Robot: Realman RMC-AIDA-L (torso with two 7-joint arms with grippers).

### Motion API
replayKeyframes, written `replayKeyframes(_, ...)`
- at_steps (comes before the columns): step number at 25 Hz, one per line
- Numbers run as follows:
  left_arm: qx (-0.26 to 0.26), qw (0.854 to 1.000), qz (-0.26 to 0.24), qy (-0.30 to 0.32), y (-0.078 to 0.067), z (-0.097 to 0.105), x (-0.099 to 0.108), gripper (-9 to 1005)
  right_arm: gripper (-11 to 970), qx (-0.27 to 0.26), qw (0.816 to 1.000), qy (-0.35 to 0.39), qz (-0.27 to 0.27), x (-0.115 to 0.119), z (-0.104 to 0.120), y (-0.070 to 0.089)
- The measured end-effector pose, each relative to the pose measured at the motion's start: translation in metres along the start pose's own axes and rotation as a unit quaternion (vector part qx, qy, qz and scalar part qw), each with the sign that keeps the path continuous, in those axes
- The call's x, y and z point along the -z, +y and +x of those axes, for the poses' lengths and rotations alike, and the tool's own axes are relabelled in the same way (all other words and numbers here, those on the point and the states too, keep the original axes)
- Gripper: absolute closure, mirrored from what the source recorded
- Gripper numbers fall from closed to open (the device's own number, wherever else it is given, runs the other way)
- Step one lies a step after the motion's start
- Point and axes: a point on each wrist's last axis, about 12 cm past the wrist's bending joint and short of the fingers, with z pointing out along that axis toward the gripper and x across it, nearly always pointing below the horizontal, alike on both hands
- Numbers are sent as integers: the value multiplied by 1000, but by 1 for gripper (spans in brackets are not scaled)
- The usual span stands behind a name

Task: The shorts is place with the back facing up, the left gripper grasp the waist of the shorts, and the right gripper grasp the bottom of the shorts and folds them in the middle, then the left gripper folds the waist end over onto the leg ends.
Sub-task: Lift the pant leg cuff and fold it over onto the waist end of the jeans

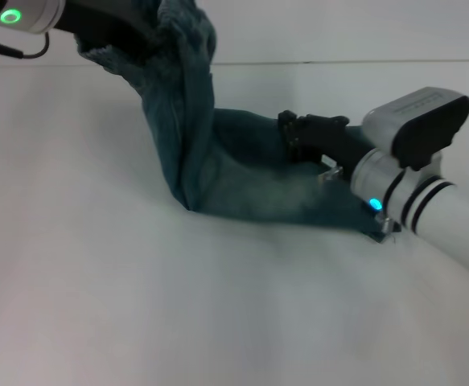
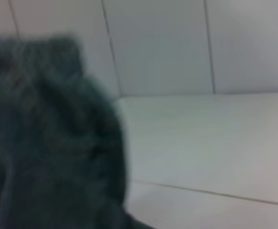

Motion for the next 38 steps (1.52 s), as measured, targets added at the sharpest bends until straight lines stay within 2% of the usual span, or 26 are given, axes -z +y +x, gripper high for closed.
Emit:
replayKeyframes(1, 0, 1000, 0, 0, 0, 0, 0, 936, 927, 4, 1000, 2, 0, -2, 0, 5)
replayKeyframes(2, -5, 1000, 6, -9, -3, -11, 3, 935, 927, 9, 1000, 2, 2, -5, 0, 9)
replayKeyframes(3, -7, 1000, 8, -10, -4, -14, 4, 934, 927, 14, 1000, 5, 7, -9, -1, 17)
replayKeyframes(11, -30, 999, 24, -21, -15, -40, 12, 927, 927, 26, 999, 19, 3, -23, -7, 38)
replayKeyframes(16, -41, 998, 26, -35, -21, -53, 20, 923, 927, 39, 998, 36, -40, -34, -14, 61)
replayKeyframes(17, -43, 998, 27, -35, -21, -55, 21, 922, 927, 51, 996, 41, -67, -37, -15, 75)
replayKeyframes(18, -43, 998, 27, -35, -21, -55, 21, 921, 927, 51, 996, 41, -67, -37, -15, 75)
replayKeyframes(22, -42, 998, 27, -35, -21, -55, 21, 918, 926, 60, 992, 42, -107, -39, -18, 96)
replayKeyframes(25, -40, 998, 28, -32, -21, -53, 21, 916, 926, 68, 989, 45, -121, -40, -19, 104)
replayKeyframes(31, -33, 999, 31, -22, -20, -43, 20, 911, 926, 65, 987, 57, -135, -37, -14, 105)
replayKeyframes(38, -28, 999, 45, -10, -25, -28, 15, 905, 926, 33, 992, 30, -114, -4, 15, 79)
